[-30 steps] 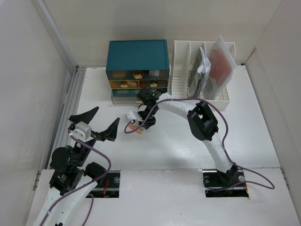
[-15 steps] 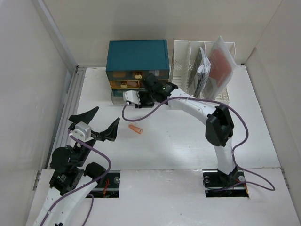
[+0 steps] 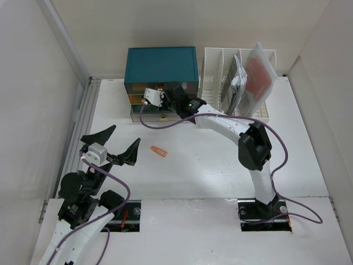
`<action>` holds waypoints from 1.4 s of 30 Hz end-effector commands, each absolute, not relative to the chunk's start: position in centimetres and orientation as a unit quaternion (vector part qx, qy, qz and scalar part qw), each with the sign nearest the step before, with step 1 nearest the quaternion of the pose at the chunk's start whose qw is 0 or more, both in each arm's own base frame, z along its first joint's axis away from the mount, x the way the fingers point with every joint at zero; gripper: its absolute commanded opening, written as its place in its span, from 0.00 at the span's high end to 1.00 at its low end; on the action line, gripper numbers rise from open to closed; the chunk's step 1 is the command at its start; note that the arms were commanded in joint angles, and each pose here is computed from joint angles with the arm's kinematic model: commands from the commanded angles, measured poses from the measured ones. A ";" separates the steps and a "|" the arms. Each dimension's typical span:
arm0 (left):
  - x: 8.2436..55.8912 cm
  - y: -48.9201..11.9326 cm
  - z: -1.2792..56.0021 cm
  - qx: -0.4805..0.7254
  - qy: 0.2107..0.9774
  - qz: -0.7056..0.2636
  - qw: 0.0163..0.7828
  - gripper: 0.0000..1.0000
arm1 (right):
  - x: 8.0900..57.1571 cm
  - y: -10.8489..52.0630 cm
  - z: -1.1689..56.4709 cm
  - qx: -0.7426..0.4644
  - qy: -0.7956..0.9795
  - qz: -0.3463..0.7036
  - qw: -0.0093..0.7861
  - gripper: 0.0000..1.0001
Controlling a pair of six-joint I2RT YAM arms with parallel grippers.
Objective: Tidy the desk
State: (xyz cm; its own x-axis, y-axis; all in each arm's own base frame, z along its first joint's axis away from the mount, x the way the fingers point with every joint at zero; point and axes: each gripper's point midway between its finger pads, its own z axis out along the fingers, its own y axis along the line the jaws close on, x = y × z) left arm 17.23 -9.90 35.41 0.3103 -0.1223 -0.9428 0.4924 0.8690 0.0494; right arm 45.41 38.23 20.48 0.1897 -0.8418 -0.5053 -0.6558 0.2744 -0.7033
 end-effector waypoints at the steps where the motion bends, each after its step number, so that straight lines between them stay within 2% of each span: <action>1: 16.8 -9.9 36.5 0.171 0.531 -0.197 0.806 0.00 | 47.4 38.4 23.1 -0.551 0.632 -0.121 0.531 0.94; 6: 16.8 -9.9 36.5 0.171 0.531 -0.197 0.806 0.00 | 47.9 38.9 21.4 -0.559 0.637 -0.122 0.517 0.94; 9: 16.8 -9.9 36.5 0.171 0.531 -0.197 0.806 0.00 | 48.6 38.8 20.4 -0.560 0.642 -0.125 0.510 0.90; 12: 16.8 -9.8 36.5 0.167 0.532 -0.195 0.807 0.00 | 49.0 39.2 19.6 -0.562 0.643 -0.125 0.505 0.83; 14: 16.8 -9.8 36.5 0.167 0.532 -0.195 0.807 0.00 | 49.0 39.3 19.1 -0.565 0.645 -0.126 0.499 0.68; 17: 16.8 -9.8 36.5 0.167 0.532 -0.195 0.807 0.00 | 48.7 39.6 19.0 -0.574 0.642 -0.113 0.495 0.55; 23: 16.8 -9.8 36.5 0.167 0.532 -0.195 0.807 0.00 | 47.2 40.1 21.1 -0.569 0.642 -0.067 0.509 0.51; 28: 16.8 -9.8 36.5 0.167 0.532 -0.195 0.807 0.00 | 42.3 41.3 22.6 -0.576 0.641 0.064 0.504 0.51; 32: 16.9 -9.7 36.5 0.161 0.534 -0.196 0.807 0.00 | 34.9 43.8 20.2 -0.599 0.627 0.232 0.440 0.48; 36: 16.9 -9.7 36.5 0.161 0.534 -0.196 0.807 0.00 | 29.7 45.0 16.3 -0.594 0.648 0.297 0.373 0.44; 39: 17.0 -9.5 36.5 0.158 0.535 -0.194 0.807 0.00 | 27.6 45.5 12.6 -0.576 0.681 0.317 0.322 0.41; 42: 16.8 -9.4 36.6 0.156 0.531 -0.194 0.810 0.00 | 26.1 46.3 11.0 -0.565 0.689 0.338 0.303 0.41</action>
